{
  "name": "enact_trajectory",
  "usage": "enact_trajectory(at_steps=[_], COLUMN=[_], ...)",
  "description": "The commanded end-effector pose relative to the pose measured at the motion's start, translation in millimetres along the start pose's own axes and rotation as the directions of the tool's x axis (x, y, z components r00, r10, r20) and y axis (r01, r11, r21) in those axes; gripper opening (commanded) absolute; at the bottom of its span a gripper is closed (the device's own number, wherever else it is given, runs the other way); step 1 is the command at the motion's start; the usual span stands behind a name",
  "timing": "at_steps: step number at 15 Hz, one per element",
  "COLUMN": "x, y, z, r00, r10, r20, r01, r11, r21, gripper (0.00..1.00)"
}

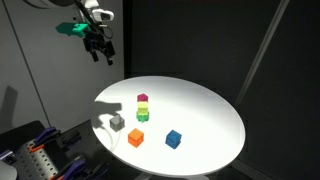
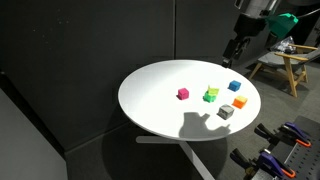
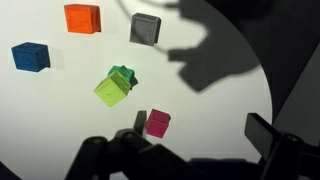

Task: Remove the light green block from the green block top and place it on top of the gray block

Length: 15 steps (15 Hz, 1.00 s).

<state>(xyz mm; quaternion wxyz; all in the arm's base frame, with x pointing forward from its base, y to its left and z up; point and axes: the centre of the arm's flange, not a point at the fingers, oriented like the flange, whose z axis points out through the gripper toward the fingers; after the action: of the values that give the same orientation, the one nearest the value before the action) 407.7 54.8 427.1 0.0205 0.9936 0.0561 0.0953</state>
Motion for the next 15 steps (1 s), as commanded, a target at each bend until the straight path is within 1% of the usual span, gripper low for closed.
enact_trajectory(at_steps=[1, 10, 12, 15], x=[2, 36, 43, 52], y=[-1, -12, -9, 2], z=[0, -1, 1, 7], r00=[1.0, 0.991, 0.988, 0.987], r10=[0.001, 0.022, 0.03, 0.053], r20=[0.004, 0.131, 0.152, 0.151], r01=[-0.001, -0.035, -0.044, -0.064], r11=[1.0, 0.995, 0.995, 0.996], r21=[0.001, 0.099, 0.095, 0.069], gripper=[1.0, 1.0, 1.0, 1.0])
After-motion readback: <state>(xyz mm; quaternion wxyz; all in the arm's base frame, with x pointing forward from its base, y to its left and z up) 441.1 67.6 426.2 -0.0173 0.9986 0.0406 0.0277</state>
